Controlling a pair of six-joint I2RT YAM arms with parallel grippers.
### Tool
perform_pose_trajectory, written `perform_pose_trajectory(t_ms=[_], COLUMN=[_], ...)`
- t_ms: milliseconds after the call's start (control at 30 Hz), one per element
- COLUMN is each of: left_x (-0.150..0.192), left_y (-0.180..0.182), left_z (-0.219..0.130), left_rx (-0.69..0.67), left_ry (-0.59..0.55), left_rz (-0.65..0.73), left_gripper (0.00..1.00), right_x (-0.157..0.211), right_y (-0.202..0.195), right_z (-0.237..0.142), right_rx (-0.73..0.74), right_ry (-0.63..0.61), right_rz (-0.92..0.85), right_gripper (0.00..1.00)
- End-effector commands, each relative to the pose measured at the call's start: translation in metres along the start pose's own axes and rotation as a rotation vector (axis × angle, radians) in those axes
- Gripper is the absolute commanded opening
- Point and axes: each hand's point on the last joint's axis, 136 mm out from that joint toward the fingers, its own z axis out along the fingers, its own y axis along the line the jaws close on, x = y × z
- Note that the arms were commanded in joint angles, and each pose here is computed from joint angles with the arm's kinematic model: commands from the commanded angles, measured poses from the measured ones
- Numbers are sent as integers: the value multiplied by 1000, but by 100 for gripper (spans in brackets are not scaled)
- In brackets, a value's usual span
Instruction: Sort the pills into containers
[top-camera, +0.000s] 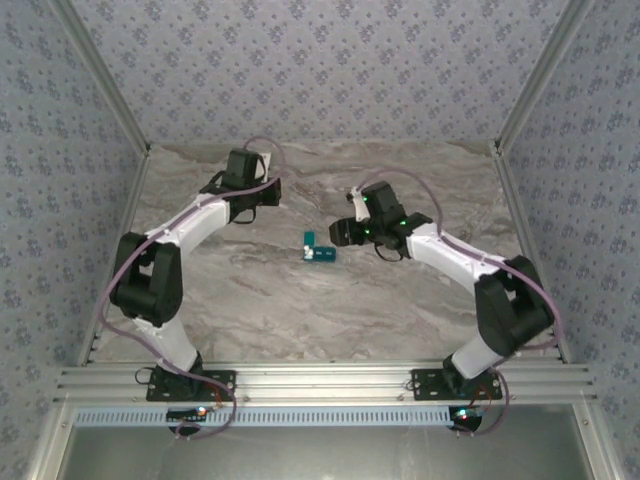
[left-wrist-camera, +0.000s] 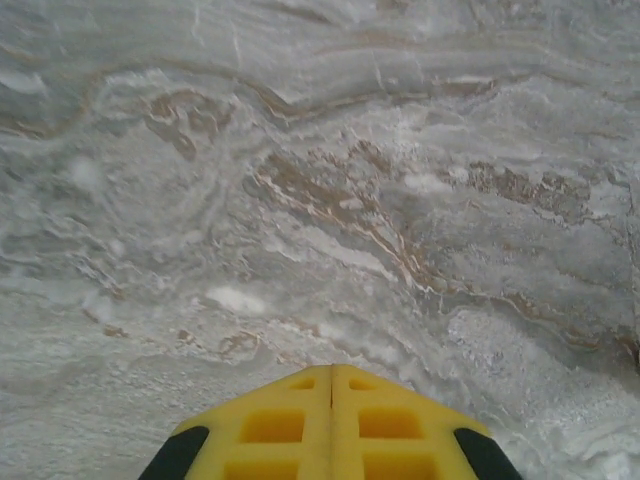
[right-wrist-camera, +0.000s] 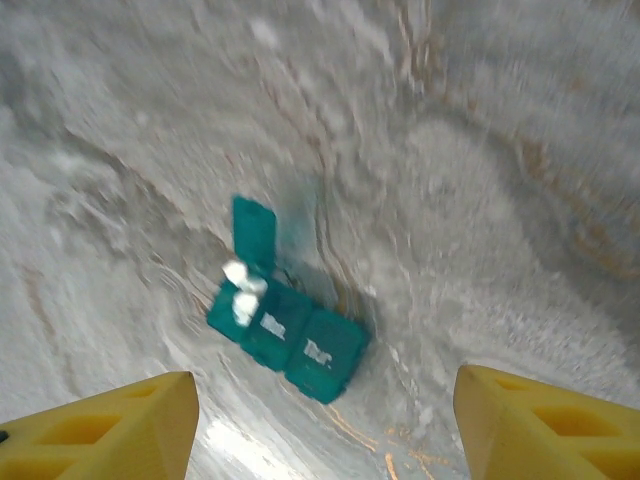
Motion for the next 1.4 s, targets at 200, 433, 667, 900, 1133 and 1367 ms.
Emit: perform_pose_trajectory(t_ms=[200, 433, 667, 900, 1133, 1367], left_x=[49, 63, 73, 78, 88, 93], left_y=[-10, -25, -34, -39, -47, -51], left_z=[27, 37, 45, 52, 59, 62], left_rx=[59, 65, 72, 81, 98, 107], left_ry=[250, 320, 359, 382, 420, 436], left_rz=[-6, 52, 75, 70, 73, 72], left_gripper=[0, 0, 0, 0, 0, 0], right_x=[27, 28, 35, 43, 51, 55], right_y=[-6, 0, -1, -6, -11, -16], right_z=[37, 53, 63, 66, 70, 74], right_rx=[46, 74, 91, 101, 111, 115], right_ry=[165, 197, 223, 246, 271, 280], right_rz=[7, -26, -28, -23, -12, 5], right_gripper=[70, 70, 70, 70, 70, 70])
